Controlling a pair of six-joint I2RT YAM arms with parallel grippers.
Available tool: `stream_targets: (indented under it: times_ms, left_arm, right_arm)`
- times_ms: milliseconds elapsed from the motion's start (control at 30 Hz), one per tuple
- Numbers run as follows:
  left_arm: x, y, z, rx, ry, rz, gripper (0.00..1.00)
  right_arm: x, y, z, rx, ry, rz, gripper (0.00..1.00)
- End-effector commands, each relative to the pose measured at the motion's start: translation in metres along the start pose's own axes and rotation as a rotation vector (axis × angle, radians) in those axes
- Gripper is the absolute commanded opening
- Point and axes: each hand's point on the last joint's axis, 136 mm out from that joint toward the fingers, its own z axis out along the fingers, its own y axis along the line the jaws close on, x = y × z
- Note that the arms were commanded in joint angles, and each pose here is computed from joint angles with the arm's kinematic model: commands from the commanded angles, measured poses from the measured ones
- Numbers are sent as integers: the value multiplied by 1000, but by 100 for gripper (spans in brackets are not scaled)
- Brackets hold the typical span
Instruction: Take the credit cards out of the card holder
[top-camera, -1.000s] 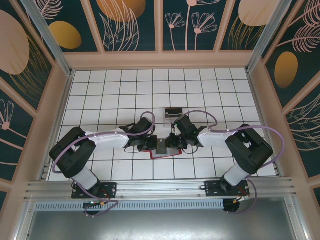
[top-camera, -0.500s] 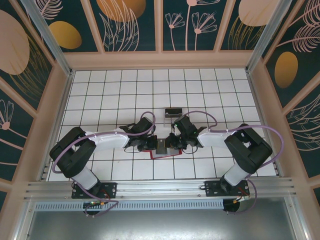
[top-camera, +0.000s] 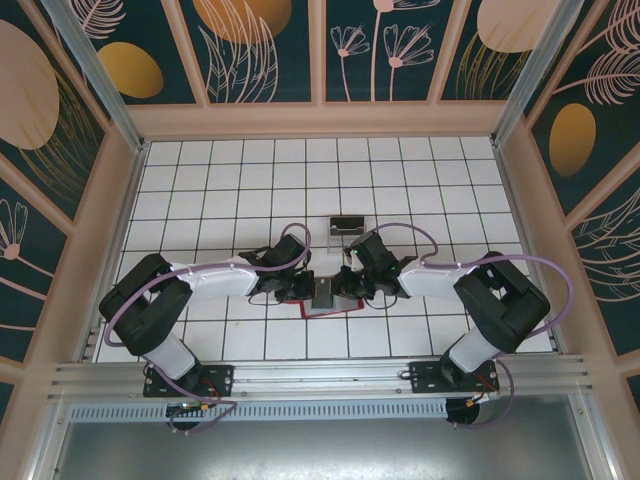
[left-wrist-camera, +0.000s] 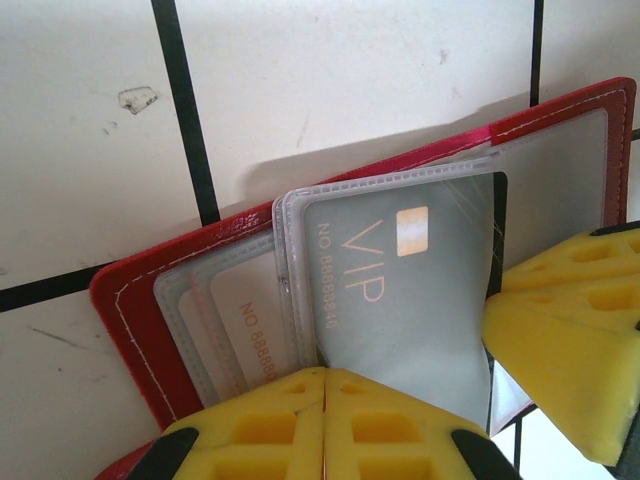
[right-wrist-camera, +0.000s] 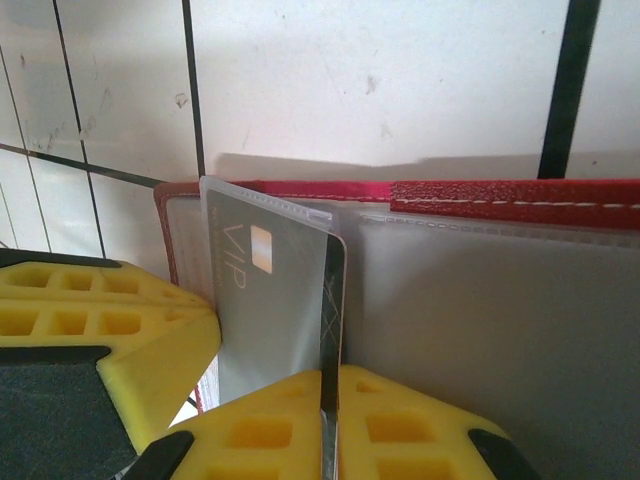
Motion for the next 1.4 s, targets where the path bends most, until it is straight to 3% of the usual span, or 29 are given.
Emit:
stream_targets:
  times_ms: [0,400,633,1367]
  left_arm:
    - [24,38,13,-147,82,-8,9]
    - [24,37,13,-147,84,-5,10]
    - [25,45,9,-185,78,0,9]
    - [19,42,-12,-207,35,18,10]
  right_arm:
    - [3,23,-5,-96,4,-37,11]
    - [11,16,11,-114,49,-17,10]
    - [9,5,-1,-47,7,-14,4]
    - [12,-17,-23,48,-17,-24,1]
